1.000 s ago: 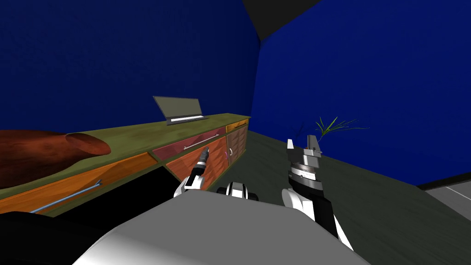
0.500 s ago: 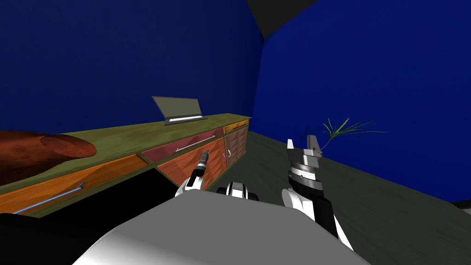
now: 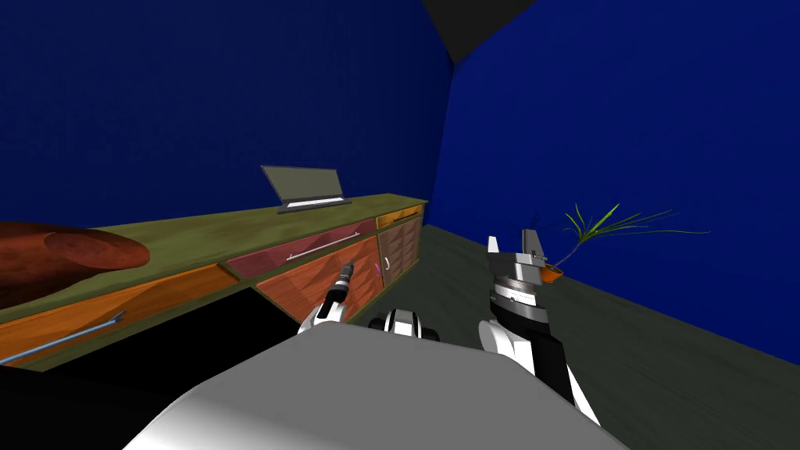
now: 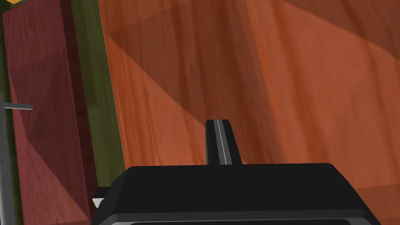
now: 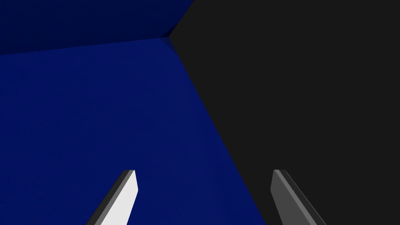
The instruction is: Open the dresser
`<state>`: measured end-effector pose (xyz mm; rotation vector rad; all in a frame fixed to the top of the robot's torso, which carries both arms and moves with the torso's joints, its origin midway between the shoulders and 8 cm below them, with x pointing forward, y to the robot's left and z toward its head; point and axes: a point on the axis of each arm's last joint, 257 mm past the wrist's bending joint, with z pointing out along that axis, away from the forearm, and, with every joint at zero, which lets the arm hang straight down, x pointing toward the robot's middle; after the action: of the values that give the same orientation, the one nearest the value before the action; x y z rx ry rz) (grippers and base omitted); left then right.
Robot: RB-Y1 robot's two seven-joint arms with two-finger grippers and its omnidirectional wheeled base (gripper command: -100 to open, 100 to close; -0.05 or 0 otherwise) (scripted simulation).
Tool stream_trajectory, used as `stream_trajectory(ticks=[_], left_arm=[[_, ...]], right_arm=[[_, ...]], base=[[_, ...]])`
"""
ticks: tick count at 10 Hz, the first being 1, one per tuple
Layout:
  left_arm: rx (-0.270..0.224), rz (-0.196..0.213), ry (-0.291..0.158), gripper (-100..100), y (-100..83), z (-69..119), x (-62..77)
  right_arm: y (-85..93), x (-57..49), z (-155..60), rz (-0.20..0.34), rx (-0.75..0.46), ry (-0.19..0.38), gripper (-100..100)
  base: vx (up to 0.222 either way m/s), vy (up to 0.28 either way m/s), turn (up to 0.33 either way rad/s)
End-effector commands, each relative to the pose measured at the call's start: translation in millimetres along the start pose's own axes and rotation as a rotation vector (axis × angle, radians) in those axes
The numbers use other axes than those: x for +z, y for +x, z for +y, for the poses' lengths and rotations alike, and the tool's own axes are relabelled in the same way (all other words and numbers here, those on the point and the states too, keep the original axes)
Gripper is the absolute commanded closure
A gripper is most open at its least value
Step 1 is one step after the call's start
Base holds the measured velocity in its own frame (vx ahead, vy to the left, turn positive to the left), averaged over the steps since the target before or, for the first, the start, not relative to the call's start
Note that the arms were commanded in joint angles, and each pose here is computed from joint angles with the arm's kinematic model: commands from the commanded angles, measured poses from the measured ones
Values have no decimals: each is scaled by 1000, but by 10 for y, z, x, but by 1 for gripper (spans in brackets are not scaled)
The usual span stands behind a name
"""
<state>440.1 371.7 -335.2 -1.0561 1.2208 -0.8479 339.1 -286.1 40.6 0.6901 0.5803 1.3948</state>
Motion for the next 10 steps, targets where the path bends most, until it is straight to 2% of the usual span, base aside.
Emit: stream_trajectory(ticks=[1, 2, 3, 7, 8, 9, 10], left_arm=[[11, 10, -51, -100, 39, 232, 2], [11, 10, -54, -100, 40, 245, -3], [23, 11, -80, -100, 29, 370, -9], [46, 12, -137, -100, 3, 634, -43], [46, 16, -159, -100, 13, 730, -92], [57, 14, -167, -100, -12, 768, -70], [57, 17, -192, -100, 0, 876, -130]], right_arm=[[0, 0, 0, 0, 0, 0, 0], [0, 0, 0, 0, 0, 0, 0], [0, 0, 0, 0, 0, 0, 0], [0, 0, 0, 0, 0, 0, 0], [0, 0, 0, 0, 0, 0, 0], [0, 0, 0, 0, 0, 0, 0], [0, 0, 0, 0, 0, 0, 0]], base=[[95, -112, 35], [35, -44, 1], [53, -62, 93], [84, -100, 80], [91, -104, 52], [75, -96, 105], [56, -93, 2]])
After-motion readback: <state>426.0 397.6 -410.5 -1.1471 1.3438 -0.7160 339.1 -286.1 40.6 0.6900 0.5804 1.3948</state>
